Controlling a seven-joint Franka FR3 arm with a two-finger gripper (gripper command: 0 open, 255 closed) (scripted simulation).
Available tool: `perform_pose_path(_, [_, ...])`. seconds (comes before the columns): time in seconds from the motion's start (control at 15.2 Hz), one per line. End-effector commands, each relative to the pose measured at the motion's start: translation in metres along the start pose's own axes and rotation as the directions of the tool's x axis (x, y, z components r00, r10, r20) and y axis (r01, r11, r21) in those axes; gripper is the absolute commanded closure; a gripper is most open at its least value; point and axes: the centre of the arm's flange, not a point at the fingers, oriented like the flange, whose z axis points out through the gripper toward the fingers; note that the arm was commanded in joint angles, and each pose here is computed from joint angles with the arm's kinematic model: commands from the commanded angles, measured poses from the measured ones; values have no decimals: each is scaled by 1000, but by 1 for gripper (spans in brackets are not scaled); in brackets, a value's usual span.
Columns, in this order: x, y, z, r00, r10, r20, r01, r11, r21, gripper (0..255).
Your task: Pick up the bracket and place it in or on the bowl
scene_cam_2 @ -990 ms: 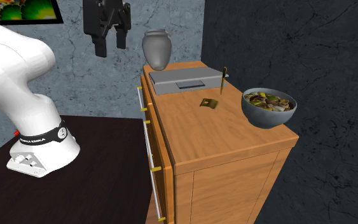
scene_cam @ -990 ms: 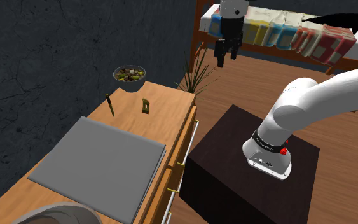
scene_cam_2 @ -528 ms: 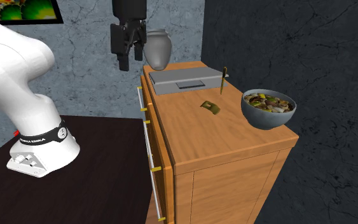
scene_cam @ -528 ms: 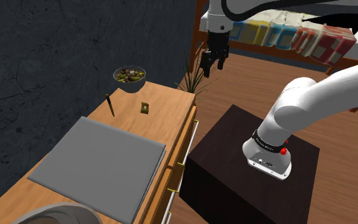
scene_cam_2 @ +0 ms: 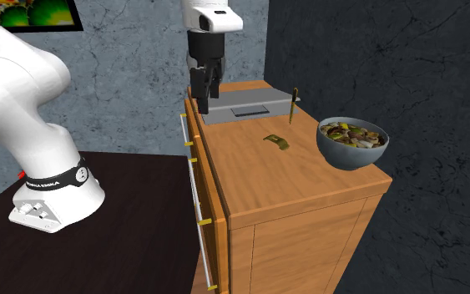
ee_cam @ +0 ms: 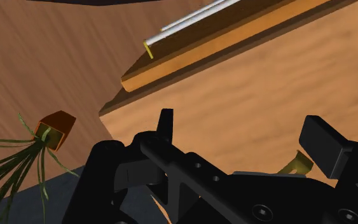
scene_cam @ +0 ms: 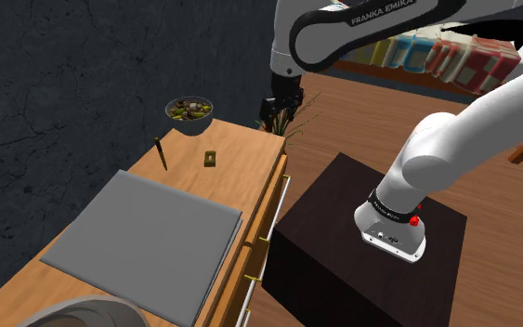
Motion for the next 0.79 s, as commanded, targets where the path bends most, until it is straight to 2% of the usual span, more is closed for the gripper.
perform_pose_path(0.0, [7,-17,15,1000,3,-26,-3,1000,13,0])
perform_pose_path(0.73, [68,-103,92,990,21,-143,-11,997,73,0])
